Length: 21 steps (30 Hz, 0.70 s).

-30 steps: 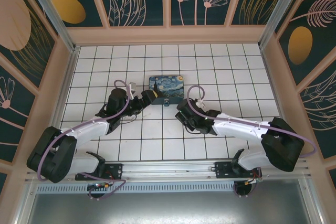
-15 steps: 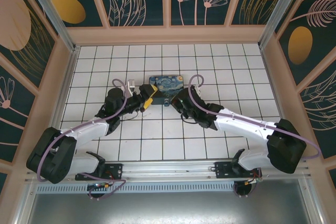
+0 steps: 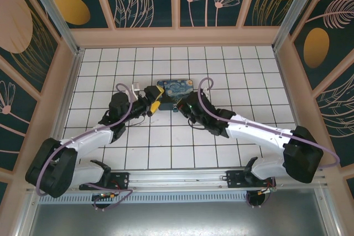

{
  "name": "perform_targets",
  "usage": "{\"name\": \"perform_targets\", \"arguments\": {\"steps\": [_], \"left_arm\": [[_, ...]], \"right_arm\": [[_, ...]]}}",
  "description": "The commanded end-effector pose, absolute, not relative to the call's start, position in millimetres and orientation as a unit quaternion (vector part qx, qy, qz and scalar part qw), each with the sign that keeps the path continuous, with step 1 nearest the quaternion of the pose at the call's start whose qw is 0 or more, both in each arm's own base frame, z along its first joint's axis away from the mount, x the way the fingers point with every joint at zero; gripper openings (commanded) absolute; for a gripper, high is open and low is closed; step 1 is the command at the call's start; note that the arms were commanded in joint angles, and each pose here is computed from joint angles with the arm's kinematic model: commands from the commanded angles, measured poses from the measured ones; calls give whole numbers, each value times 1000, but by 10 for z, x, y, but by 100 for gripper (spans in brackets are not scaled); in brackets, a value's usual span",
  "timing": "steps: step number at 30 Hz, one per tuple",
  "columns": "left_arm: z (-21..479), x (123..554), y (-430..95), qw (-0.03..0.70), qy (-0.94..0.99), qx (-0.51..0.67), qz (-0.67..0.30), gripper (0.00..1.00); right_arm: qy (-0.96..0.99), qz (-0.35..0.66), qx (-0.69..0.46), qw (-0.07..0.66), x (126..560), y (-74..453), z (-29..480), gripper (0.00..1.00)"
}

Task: Unlock the padlock with the key

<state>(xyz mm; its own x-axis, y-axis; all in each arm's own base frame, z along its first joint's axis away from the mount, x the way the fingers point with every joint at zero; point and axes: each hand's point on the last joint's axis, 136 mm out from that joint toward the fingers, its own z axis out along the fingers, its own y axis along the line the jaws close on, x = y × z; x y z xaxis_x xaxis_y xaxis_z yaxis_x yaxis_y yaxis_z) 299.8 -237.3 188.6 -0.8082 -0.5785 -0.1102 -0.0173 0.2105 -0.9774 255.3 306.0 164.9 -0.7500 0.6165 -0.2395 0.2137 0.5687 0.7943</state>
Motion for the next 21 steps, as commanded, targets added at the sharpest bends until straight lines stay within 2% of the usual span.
{"name": "perform_targets", "arguments": {"steps": [1, 9, 10, 11, 14, 21], "left_arm": [[1844, 2986, -2285, 268, 760, -186, -562, 99], [1723, 2929, -2218, 274, 773, -184, -542, 99], [1727, 2930, -2215, 275, 773, -184, -541, 99], [1724, 2929, -2215, 276, 774, -183, -540, 99], [1733, 2927, -2211, 279, 774, -180, -539, 99], [1769, 2952, -2204, 288, 773, -178, -537, 99]], "right_arm": [[888, 333, 240, 208, 2240, 2984, 1046, 0], [927, 255, 214, 176, 2022, 2873, 463, 0], [930, 245, 209, 178, 2025, 2855, 454, 15], [932, 238, 205, 180, 2030, 2841, 459, 25], [934, 222, 203, 194, 2050, 2774, 535, 47], [940, 189, 206, 196, 2043, 2658, 555, 63]]}}
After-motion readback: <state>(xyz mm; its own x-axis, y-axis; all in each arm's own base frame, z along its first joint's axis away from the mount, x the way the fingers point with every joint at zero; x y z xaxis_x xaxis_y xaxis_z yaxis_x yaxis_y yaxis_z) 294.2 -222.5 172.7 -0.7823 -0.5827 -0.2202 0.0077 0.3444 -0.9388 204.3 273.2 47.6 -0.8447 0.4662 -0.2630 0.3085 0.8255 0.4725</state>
